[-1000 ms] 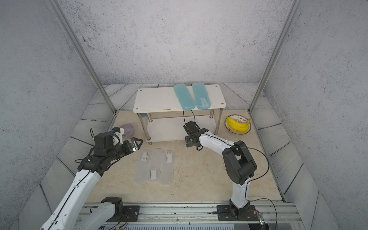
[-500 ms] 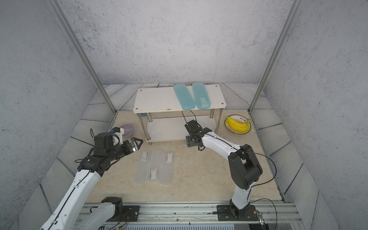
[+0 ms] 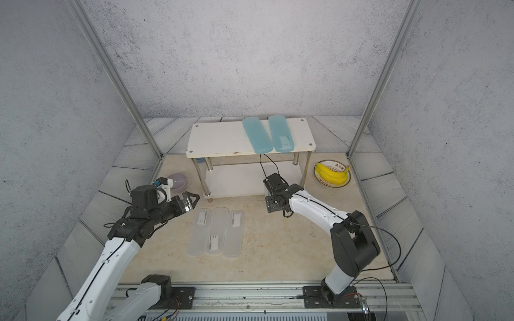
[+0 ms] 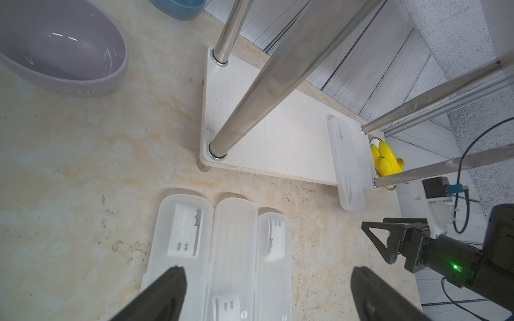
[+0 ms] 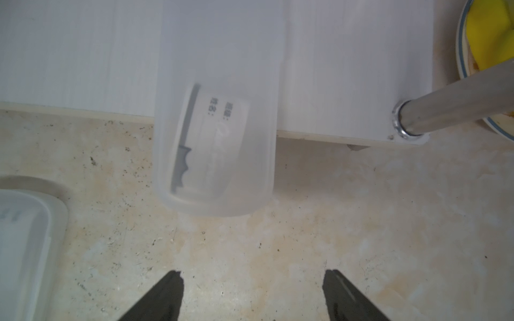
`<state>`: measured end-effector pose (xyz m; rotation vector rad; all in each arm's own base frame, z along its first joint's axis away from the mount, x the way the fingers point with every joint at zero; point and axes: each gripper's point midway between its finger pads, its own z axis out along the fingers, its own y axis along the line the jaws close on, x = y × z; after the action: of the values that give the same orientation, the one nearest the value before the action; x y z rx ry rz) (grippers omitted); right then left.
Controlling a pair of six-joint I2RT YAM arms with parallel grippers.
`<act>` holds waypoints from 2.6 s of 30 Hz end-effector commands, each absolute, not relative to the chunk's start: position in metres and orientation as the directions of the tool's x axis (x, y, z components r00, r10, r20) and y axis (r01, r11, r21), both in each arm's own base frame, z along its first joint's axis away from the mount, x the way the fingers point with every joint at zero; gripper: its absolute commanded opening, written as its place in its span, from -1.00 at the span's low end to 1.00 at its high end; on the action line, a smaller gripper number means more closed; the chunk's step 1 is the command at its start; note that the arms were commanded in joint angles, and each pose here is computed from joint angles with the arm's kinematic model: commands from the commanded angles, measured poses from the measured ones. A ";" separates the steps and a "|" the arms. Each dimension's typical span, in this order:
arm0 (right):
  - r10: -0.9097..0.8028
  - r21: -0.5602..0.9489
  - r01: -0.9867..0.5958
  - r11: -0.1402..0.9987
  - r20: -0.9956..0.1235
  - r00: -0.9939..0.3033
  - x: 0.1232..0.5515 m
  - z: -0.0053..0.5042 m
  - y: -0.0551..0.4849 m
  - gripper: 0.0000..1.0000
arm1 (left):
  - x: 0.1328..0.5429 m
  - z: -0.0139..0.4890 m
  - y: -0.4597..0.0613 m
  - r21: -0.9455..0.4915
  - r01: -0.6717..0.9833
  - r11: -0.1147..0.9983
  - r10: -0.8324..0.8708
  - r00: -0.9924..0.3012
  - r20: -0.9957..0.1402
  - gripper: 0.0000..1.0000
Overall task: Place the pencil cases on the shelf according to color
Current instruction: Place the pencil case on the shelf.
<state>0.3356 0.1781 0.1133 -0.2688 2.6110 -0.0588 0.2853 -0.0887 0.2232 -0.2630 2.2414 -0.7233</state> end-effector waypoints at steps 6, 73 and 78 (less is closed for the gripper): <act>-0.258 -0.111 -0.234 0.966 -0.453 -0.853 0.295 0.110 0.157 0.60 | 0.282 0.230 -0.090 -0.566 0.054 0.822 -0.380 -0.689 -0.617 0.97; 0.104 0.332 -0.086 0.939 -0.514 -0.851 0.366 0.074 0.226 -0.71 | 0.271 0.217 -0.086 -0.552 0.032 0.833 -0.376 -0.700 -0.608 0.97; 0.127 0.339 -0.051 0.939 -0.482 -0.867 0.340 0.066 0.213 -0.05 | 0.269 0.217 -0.086 -0.553 0.032 0.833 -0.376 -0.700 -0.607 0.97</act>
<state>0.3545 0.2190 0.0649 0.0334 2.5579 0.4600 0.2722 -0.0860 0.2148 -0.2677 2.2612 -0.7082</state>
